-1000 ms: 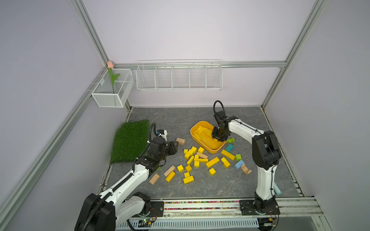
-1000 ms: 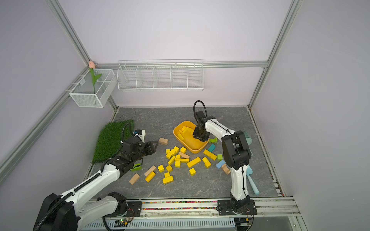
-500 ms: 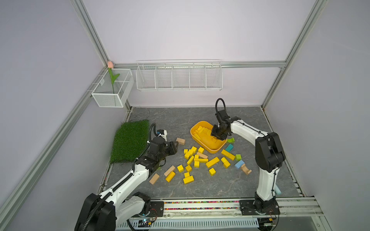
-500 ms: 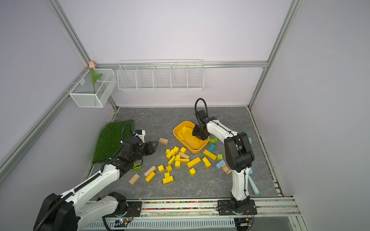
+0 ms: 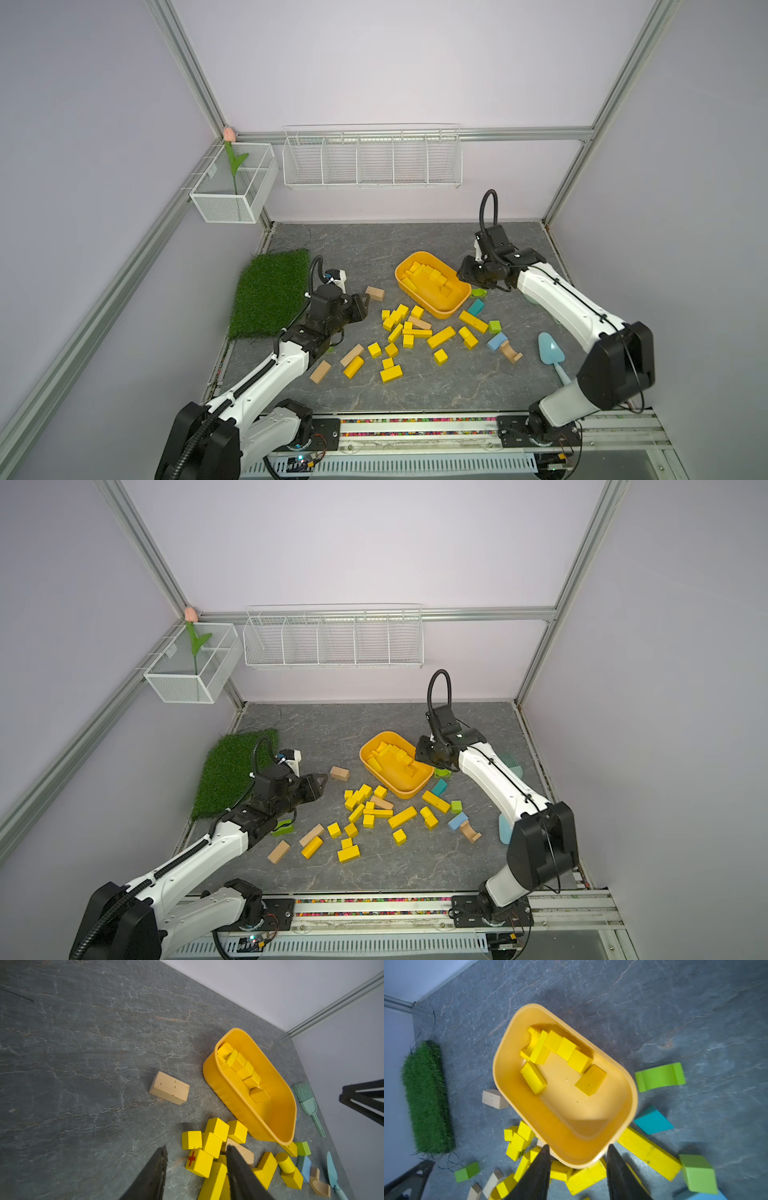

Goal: Pick out the yellow building blocks
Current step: Place the building block in the storage box, then pick up the building block from the center of the board.

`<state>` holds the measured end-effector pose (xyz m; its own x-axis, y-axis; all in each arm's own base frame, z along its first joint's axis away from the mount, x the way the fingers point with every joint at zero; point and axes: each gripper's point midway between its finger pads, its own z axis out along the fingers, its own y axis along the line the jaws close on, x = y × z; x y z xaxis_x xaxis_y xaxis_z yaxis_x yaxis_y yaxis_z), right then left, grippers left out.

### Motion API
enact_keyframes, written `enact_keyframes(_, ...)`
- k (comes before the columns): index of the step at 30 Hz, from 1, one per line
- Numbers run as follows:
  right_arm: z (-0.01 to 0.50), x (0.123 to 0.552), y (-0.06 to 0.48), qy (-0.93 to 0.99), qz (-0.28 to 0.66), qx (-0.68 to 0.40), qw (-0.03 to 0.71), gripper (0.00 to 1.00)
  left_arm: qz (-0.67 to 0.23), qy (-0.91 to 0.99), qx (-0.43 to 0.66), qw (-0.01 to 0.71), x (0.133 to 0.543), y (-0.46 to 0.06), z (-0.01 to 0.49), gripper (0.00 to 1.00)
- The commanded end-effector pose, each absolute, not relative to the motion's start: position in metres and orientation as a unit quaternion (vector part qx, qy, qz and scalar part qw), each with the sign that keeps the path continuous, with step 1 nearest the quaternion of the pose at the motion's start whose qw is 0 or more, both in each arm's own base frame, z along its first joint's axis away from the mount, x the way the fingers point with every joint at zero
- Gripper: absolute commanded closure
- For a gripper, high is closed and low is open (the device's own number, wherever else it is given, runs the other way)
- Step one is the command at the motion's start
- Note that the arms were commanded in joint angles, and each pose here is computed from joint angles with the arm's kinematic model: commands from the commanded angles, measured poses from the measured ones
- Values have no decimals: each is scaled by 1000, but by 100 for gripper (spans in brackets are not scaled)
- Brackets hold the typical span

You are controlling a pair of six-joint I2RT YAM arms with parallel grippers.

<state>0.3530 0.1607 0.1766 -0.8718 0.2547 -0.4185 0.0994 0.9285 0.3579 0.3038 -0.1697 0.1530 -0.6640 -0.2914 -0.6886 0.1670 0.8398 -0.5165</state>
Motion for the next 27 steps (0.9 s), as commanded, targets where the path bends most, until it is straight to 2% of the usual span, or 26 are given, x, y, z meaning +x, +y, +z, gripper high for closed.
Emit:
enact_keyframes(1, 158, 320, 140, 965, 134, 59, 219, 53, -289, 862, -41, 414, 304, -169, 157, 52)
enact_keyframes(3, 153, 306, 137, 964, 144, 42, 222, 47, -289, 862, -40, 414, 304, -169, 157, 52)
enact_keyframes(8, 144, 281, 129, 963, 149, 14, 223, 15, -289, 863, -40, 413, 305, -170, 157, 52)
enact_keyframes(9, 143, 278, 128, 964, 149, 10, 221, 6, -288, 863, -41, 412, 305, -170, 156, 52)
enact_keyframes(11, 140, 274, 126, 966, 144, 6, 216, 11, -288, 864, -41, 411, 305, -169, 156, 52)
enact_keyframes(20, 113, 263, 129, 975, 139, -36, 169, 11, -287, 863, -43, 413, 305, -169, 158, 52)
enact_keyframes(24, 100, 263, 123, 981, 111, -51, 149, 1, -286, 864, -43, 413, 306, -169, 158, 52)
enact_keyframes(27, 91, 266, 124, 983, 108, -49, 137, 18, -287, 864, -43, 412, 305, -169, 158, 52)
